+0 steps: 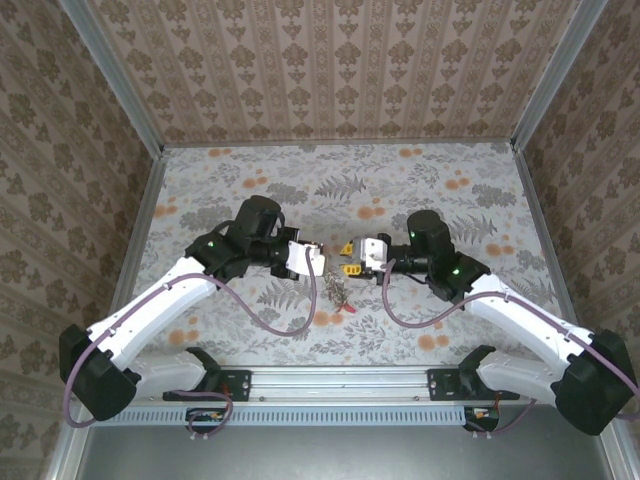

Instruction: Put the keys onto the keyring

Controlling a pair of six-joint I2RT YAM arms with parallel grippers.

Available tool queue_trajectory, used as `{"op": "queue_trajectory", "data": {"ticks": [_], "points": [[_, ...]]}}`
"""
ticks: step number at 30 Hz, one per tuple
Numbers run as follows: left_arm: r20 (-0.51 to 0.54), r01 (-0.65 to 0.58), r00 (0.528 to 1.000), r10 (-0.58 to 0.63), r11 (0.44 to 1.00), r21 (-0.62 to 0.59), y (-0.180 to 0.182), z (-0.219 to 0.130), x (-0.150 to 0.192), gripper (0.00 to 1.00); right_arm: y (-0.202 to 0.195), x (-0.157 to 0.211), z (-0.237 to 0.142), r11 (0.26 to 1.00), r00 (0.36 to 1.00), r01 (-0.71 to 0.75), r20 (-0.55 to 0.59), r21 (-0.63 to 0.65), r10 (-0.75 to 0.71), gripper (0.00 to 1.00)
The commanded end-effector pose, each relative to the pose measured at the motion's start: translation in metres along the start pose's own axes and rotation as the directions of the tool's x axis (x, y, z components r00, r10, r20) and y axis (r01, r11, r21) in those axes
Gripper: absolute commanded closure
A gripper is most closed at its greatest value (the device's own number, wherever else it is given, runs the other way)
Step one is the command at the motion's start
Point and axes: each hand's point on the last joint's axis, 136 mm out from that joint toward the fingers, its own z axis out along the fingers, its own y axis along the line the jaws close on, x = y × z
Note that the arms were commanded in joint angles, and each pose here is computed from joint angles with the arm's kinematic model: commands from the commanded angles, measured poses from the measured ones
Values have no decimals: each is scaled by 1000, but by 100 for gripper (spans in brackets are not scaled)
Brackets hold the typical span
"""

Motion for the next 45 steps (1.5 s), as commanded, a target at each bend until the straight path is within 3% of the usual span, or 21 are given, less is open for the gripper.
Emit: {"op": "queue_trajectory", "data": {"ticks": [1,7,22,27,30,45], "points": [[97,-12,995,16,999,-51,18,-12,-25,100,4,-13,3,997,998,51,33,-51,-49,72],[108,2,994,3,999,-46,16,-12,-27,100,0,-18,11,999,999,14,51,-36,-12,67],[126,16,992,-11,999,-39,14,-10,-28,100,-9,-15,28,998,997,-67,43,7,67,70],[115,17,993,-12,999,-40,13,-9,-25,100,-8,-15,26,997,996,-74,45,6,74,93],[95,23,995,-19,999,-43,12,-9,-20,100,-6,-15,24,997,996,-74,50,6,74,100],[24,62,998,-61,998,-27,-11,-2,15,100,-6,-17,12,993,990,-115,90,26,112,100]]}}
